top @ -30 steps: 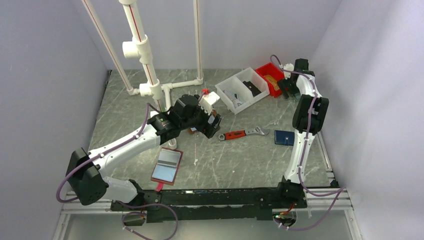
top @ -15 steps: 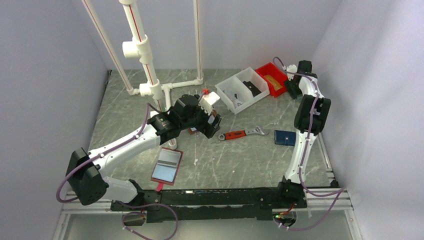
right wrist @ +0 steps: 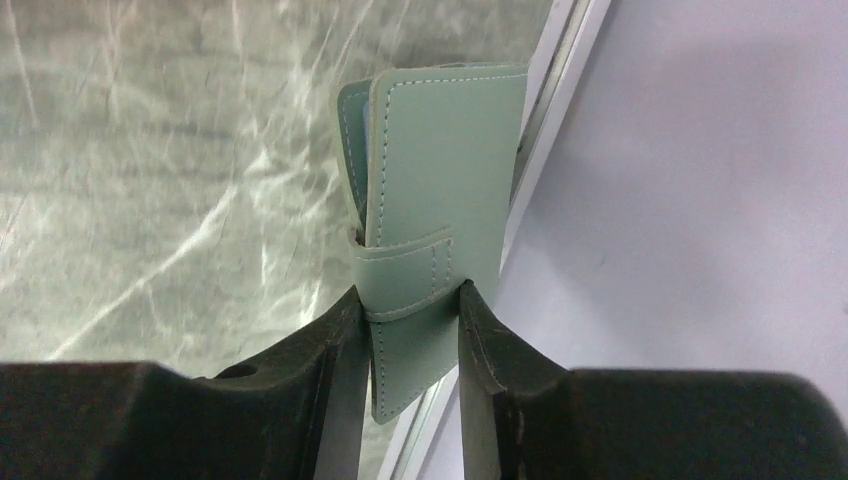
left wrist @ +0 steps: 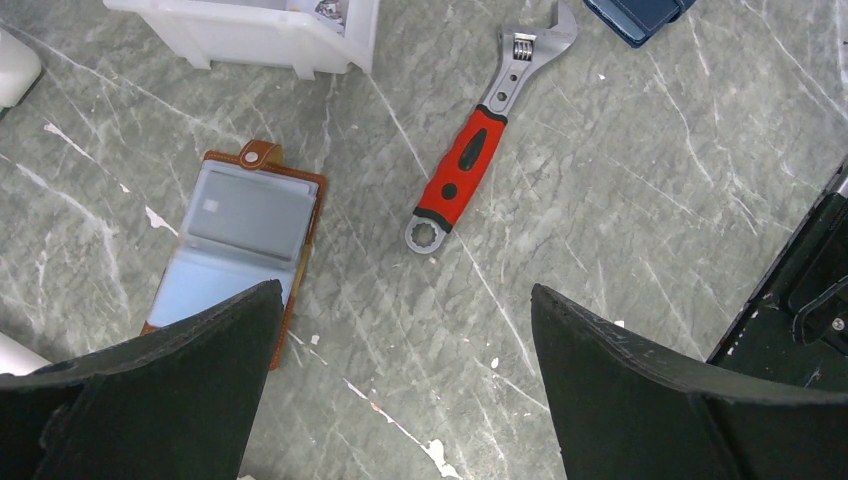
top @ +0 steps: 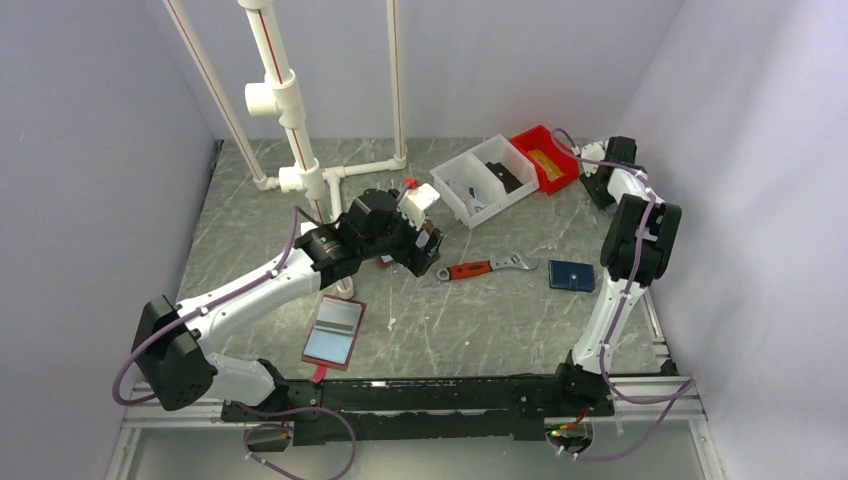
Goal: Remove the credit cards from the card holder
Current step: Pick up the card holder from the corner of the board, then place the card holder at the center of the board.
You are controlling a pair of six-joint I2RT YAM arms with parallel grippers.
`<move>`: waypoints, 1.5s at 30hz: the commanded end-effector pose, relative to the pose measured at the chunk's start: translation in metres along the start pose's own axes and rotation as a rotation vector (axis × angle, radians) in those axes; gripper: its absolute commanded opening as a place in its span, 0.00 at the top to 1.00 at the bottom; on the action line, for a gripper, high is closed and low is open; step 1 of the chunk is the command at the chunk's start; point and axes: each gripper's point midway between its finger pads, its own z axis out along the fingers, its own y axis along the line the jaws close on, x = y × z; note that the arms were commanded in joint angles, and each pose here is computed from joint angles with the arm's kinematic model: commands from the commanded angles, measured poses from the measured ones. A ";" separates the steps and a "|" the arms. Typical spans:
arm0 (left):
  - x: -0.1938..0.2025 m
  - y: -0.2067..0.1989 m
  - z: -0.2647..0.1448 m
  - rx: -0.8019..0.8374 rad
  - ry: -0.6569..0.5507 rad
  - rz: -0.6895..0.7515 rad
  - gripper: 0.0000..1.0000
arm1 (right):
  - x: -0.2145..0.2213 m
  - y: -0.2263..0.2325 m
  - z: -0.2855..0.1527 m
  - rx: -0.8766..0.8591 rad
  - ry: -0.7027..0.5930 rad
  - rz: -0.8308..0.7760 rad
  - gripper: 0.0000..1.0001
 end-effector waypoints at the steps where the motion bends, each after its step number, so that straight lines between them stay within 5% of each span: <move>1: -0.007 0.004 -0.001 0.001 -0.019 -0.007 0.01 | 0.028 0.035 -0.021 -0.129 0.040 0.045 0.85; 14: -0.015 -0.036 -0.009 0.228 -0.070 0.013 0.01 | 0.007 0.090 -0.147 -0.365 -0.187 0.151 0.93; 30: -0.013 -0.070 -0.019 0.435 -0.113 0.105 0.03 | -0.031 0.249 -0.283 -0.920 -0.422 0.072 1.00; 35: -0.011 -0.070 -0.020 0.436 -0.117 0.123 0.02 | -0.018 0.307 -0.310 -1.146 -0.421 0.016 1.00; 45: -0.006 -0.067 -0.017 0.428 -0.109 0.138 0.02 | 0.002 0.358 -0.303 -1.324 -0.330 0.001 1.00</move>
